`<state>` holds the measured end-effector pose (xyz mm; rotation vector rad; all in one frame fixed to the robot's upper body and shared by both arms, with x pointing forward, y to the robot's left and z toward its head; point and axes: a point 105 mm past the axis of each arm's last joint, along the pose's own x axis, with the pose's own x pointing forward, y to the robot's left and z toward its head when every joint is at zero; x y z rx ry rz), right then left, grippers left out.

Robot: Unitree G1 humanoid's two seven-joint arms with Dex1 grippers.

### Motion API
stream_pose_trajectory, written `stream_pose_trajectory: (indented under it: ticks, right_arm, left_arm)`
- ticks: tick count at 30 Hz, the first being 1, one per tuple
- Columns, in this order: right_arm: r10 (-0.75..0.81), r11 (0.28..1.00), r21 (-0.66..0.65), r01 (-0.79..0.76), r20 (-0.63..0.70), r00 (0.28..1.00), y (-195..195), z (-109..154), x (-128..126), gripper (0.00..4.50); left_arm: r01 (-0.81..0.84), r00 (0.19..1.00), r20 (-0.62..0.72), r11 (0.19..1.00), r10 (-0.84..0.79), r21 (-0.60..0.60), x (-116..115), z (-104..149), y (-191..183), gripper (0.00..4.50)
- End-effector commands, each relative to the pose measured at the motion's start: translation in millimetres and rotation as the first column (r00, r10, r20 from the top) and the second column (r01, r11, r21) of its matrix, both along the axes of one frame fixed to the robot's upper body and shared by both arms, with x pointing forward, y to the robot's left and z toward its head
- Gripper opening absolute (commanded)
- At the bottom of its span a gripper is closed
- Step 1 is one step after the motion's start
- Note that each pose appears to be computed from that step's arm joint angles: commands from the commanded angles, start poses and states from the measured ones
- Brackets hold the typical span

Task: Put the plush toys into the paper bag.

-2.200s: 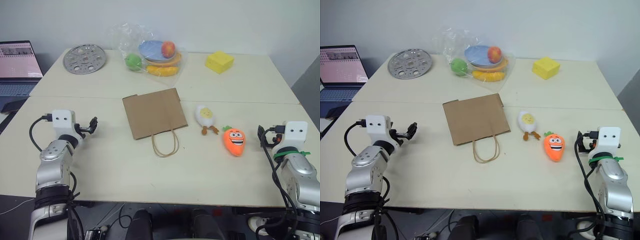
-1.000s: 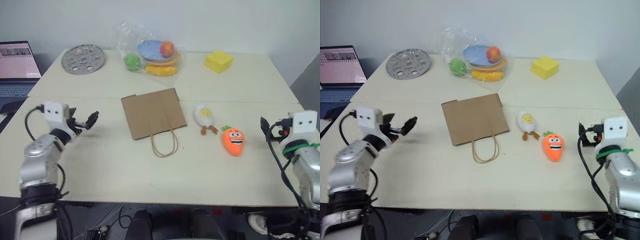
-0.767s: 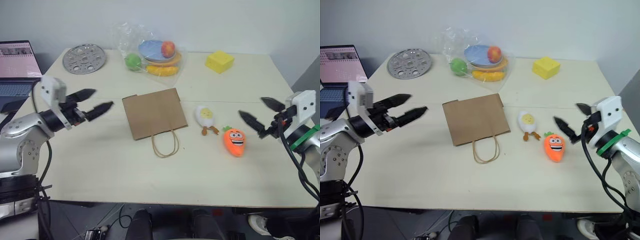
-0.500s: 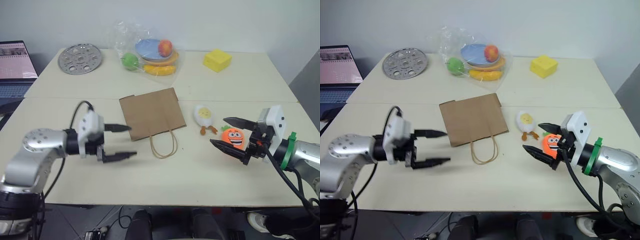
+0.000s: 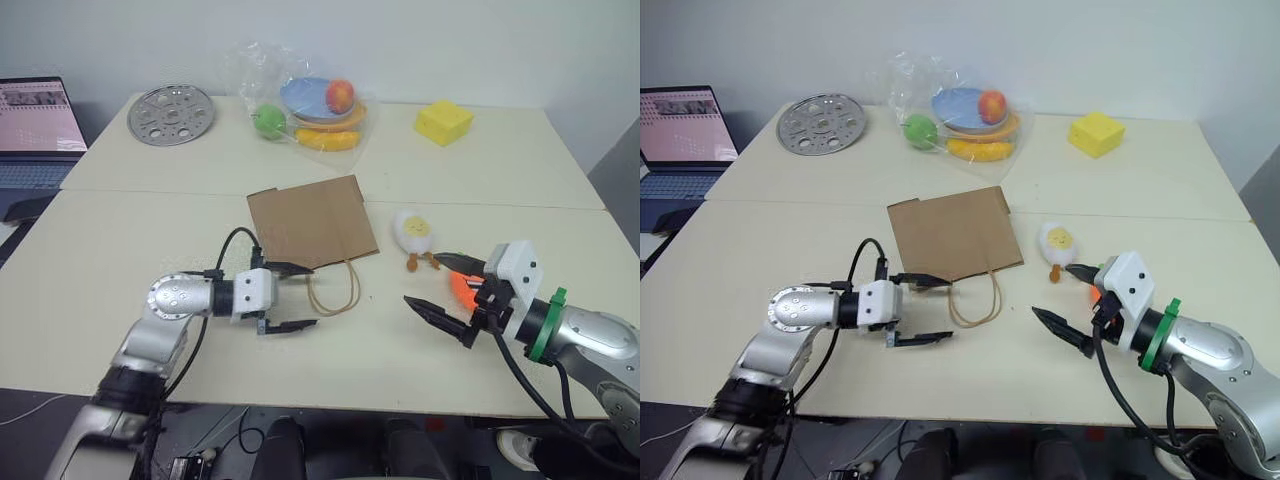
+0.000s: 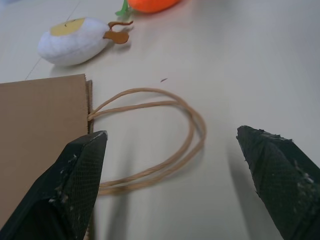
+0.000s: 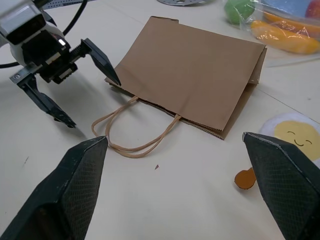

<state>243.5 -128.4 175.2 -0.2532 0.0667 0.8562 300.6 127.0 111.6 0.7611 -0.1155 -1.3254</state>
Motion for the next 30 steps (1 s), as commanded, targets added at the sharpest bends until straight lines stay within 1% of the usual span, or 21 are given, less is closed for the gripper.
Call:
stream_pose_trajectory:
  ticks: [1, 2, 3, 4, 7, 11, 18, 20, 21, 24, 28, 29, 30]
  right_arm:
    - [-0.010, 1.000, 0.010, 0.009, 0.052, 0.999, 3.6, 9.3, -3.6, 4.50]
    - [-0.018, 1.000, 0.013, 0.018, 0.051, 0.999, 2.4, 8.7, -3.8, 4.50]
    - [-0.027, 1.000, 0.011, 0.026, 0.049, 0.998, 0.3, 7.2, -4.0, 4.50]
    - [-0.035, 0.999, 0.008, 0.035, 0.048, 0.998, -2.0, 5.6, -4.2, 4.50]
    - [-0.059, 0.998, 0.009, 0.058, 0.048, 0.997, -7.7, 3.0, -4.0, 4.50]
    - [-0.081, 0.997, 0.001, 0.081, 0.057, 0.995, -12.6, -0.1, -4.2, 4.50]
    - [-0.091, 0.996, 0.009, 0.091, 0.058, 0.994, -13.9, -1.4, -4.9, 4.50]
    - [-0.094, 0.995, 0.018, 0.093, 0.054, 0.994, -13.2, -1.4, -4.7, 4.50]
    - [-0.095, 0.995, 0.021, 0.094, 0.054, 0.994, -12.7, -1.2, -4.6, 4.50]
    - [-0.095, 0.995, 0.026, 0.094, 0.063, 0.993, -11.4, 1.8, -3.1, 4.50]
    - [-0.096, 0.995, 0.021, 0.095, 0.070, 0.993, -11.3, 4.5, -0.2, 4.50]
    - [-0.096, 0.995, 0.019, 0.095, 0.071, 0.993, -11.4, 5.1, 0.2, 4.50]
    - [-0.100, 0.995, 0.020, 0.098, 0.075, 0.992, -11.8, 6.8, 1.4, 4.50]
  left_arm:
    - [0.035, 0.997, 0.071, 0.999, -0.035, -0.001, 5.3, 0.7, -12.1, 4.45]
    - [0.029, 0.996, 0.081, 1.000, -0.029, -0.004, 8.4, 0.8, -13.6, 4.45]
    - [0.045, 0.994, 0.098, 0.999, -0.047, 0.029, 8.8, -3.5, -13.6, 4.45]
    - [0.046, 0.994, 0.101, 0.998, -0.049, 0.031, 10.1, -5.4, -13.6, 4.45]
    - [0.019, 0.996, 0.089, 1.000, -0.017, -0.019, 16.9, -3.1, -15.5, 4.45]
    - [0.023, 0.995, 0.102, 0.999, -0.019, -0.032, 21.1, 2.2, -17.2, 4.45]
    - [0.022, 0.993, 0.115, 0.999, -0.018, -0.031, 25.2, 4.1, -17.3, 4.45]
    - [0.006, 0.996, 0.089, 0.997, 0.001, -0.076, 27.4, 9.0, -18.9, 4.45]
    - [0.002, 0.997, 0.075, 0.995, 0.005, -0.096, 27.9, 11.4, -19.8, 4.07]
    - [-0.002, 0.998, 0.061, 0.993, 0.009, -0.114, 27.7, 13.3, -21.2, 3.34]
    - [0.013, 0.999, 0.035, 0.990, -0.008, -0.144, 25.4, 16.7, -26.2, 2.17]
    - [0.017, 1.000, 0.024, 0.988, -0.013, -0.154, 24.5, 18.0, -27.5, 1.69]
    - [0.009, 1.000, -0.009, 0.982, -0.011, -0.187, 25.0, 24.0, -28.9, 1.54]
